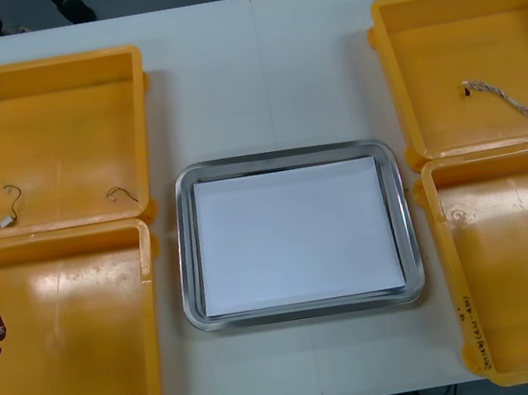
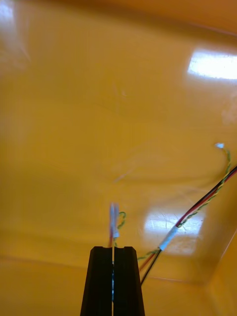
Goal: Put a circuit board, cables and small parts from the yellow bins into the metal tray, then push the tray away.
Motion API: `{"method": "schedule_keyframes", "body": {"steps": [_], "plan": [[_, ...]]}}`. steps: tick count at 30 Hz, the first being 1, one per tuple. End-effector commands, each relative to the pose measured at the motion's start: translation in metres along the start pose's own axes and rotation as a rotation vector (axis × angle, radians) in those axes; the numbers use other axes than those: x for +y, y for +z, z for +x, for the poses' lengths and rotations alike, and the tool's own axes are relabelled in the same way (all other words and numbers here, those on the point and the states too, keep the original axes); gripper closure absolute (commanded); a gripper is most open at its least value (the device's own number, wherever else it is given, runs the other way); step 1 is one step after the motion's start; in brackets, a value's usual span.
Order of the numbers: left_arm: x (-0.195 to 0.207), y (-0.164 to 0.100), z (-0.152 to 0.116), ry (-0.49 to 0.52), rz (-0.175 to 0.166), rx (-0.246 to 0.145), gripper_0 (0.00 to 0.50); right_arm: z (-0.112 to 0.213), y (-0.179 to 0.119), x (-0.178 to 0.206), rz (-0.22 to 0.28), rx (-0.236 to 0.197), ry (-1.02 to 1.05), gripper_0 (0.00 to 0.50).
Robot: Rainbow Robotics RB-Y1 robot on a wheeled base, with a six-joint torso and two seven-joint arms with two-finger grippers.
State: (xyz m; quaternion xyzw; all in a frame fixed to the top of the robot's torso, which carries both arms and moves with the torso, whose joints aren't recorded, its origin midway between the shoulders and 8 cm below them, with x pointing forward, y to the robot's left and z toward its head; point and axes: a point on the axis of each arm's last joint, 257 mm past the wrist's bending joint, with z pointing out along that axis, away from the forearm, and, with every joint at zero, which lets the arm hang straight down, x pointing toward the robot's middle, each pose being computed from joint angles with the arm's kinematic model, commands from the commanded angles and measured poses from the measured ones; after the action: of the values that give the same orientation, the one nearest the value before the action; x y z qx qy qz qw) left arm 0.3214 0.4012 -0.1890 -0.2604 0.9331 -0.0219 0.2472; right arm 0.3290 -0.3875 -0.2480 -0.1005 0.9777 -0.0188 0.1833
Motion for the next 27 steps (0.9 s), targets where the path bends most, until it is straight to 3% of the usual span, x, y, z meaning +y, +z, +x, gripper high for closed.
{"method": "schedule_keyframes", "body": {"steps": [1,10,19,27], "plan": [[-0.04,-0.022,-0.011,0.126,0.047,-0.04,0.5,-0.028,-0.021,0.011,-0.012,-0.074,0.047,0.5],[-0.102,-0.03,-0.006,0.288,0.137,-0.044,0.5,-0.038,-0.025,0.024,-0.051,-0.092,0.079,0.5],[-0.152,-0.023,0.007,0.417,0.17,-0.009,0.5,-0.051,-0.026,0.041,-0.088,-0.103,0.128,0.5],[-0.185,-0.014,0.019,0.492,0.172,0.021,0.5,-0.061,-0.025,0.05,-0.097,-0.113,0.165,0.5]]}}
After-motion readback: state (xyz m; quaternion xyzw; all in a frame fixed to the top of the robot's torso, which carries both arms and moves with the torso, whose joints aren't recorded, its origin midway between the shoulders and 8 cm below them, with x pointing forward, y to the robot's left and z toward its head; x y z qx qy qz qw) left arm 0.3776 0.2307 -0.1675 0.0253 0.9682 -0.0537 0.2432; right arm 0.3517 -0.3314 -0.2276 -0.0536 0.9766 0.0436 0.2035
